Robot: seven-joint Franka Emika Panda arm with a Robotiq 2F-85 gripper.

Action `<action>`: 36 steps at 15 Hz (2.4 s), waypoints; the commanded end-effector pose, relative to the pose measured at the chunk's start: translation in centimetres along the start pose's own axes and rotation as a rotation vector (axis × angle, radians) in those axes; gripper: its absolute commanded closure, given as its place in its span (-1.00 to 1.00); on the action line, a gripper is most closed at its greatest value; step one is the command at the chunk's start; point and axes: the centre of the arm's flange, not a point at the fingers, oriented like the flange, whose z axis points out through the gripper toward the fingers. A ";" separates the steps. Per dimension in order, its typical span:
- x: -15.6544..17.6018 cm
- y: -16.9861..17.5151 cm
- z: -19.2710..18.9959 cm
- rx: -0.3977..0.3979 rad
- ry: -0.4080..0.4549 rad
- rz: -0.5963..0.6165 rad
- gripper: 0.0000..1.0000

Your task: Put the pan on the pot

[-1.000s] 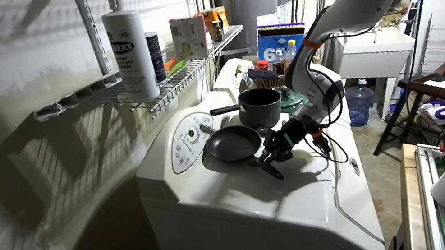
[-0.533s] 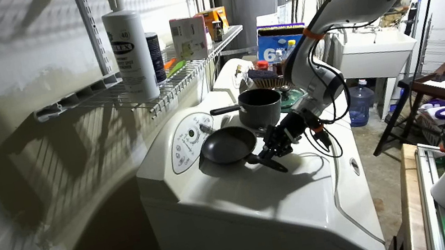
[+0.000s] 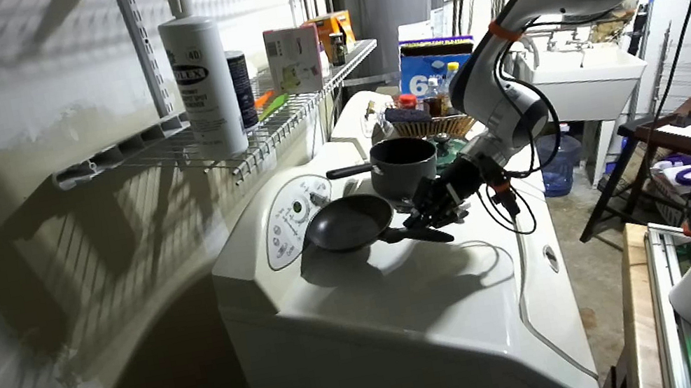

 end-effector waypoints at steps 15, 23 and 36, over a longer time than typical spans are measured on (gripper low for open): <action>-0.9 5.2 2.8 0.136 -0.167 0.105 0.89; 0.1 6.3 3.3 0.157 -0.201 0.117 0.74; 0.4 7.4 5.2 0.166 -0.237 0.140 0.21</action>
